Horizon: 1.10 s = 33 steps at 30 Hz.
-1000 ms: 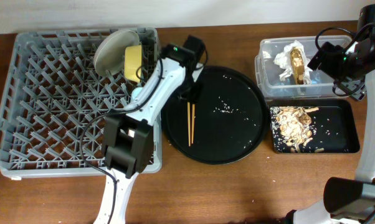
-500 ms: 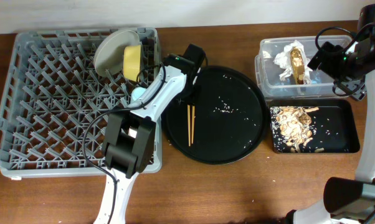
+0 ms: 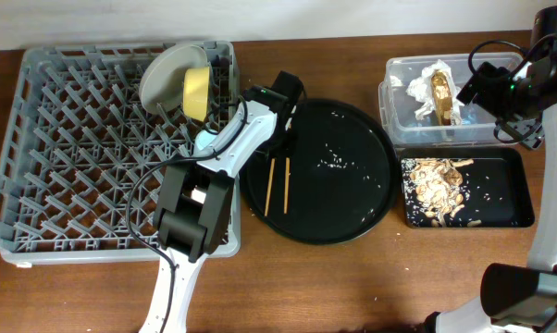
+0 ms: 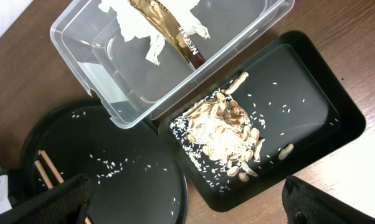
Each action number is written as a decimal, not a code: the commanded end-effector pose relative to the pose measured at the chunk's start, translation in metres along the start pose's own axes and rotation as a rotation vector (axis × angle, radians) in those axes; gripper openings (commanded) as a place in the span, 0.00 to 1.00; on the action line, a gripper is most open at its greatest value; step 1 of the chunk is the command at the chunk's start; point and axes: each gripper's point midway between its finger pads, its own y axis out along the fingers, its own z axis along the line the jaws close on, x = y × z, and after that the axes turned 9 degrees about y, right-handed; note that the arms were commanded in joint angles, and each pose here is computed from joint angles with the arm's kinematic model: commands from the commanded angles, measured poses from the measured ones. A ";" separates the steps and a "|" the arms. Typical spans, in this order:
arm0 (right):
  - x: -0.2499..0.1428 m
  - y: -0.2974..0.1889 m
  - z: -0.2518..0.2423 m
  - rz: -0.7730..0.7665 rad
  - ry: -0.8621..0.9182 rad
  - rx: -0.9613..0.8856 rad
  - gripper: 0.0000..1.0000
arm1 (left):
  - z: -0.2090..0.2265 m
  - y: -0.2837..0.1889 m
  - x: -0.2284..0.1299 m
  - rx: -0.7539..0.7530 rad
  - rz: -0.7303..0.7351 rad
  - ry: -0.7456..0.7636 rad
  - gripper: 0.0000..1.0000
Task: Sort waste into correct bins and load items into the dishwasher rack
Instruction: 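Grasp a wooden chopstick on the black tray with the left gripper, then place the chopstick into the dish rack with the left gripper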
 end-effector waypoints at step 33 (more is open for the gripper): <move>0.001 0.000 -0.002 -0.006 0.005 -0.011 0.98 | 0.174 -0.148 -0.108 0.251 0.024 -0.213 0.34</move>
